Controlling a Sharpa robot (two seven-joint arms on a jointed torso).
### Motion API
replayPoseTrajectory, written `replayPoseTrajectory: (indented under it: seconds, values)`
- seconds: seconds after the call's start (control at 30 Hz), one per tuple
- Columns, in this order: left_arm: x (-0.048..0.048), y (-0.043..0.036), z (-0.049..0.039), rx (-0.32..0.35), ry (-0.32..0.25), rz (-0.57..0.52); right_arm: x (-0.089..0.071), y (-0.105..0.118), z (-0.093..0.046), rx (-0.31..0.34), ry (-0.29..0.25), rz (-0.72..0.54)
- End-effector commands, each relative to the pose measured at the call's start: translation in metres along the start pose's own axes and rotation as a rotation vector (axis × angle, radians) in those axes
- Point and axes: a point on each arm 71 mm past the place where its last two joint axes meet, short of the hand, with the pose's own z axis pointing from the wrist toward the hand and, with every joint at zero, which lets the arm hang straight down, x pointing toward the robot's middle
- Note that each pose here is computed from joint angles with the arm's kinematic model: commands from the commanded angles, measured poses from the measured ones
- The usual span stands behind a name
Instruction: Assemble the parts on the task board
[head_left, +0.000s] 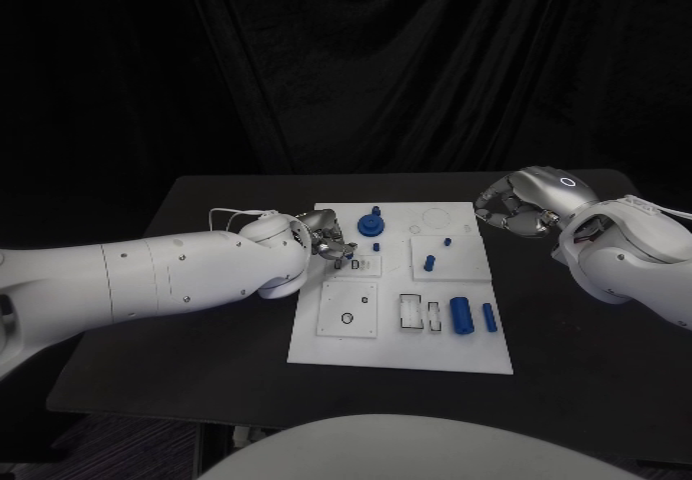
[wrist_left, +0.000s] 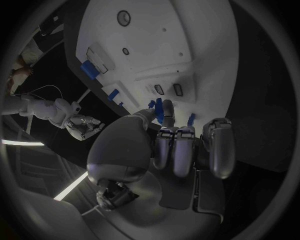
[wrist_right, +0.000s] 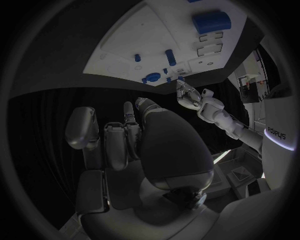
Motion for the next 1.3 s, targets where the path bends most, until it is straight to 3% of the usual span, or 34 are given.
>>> replayPoseTrajectory:
  seconds: [0.03,0.17,0.4,1.3]
  values:
    - [-0.0051,-0.009,-0.0057,0.135,-0.223,-0.025,0.0,-0.002,-0.001,0.012,-0.012,-0.001]
    - [0.0074,-0.0054,-0.009,0.152,-0.253,-0.045,-0.001,-0.003,-0.002,0.016,-0.013,-0.001]
    - [0.0208,-0.004,-0.009,0.156,-0.252,-0.053,-0.001,-0.005,-0.003,0.02,-0.012,-0.002]
    - [0.0378,0.0047,-0.0061,0.106,-0.159,-0.02,0.0,-0.004,-0.003,0.019,-0.008,-0.002]
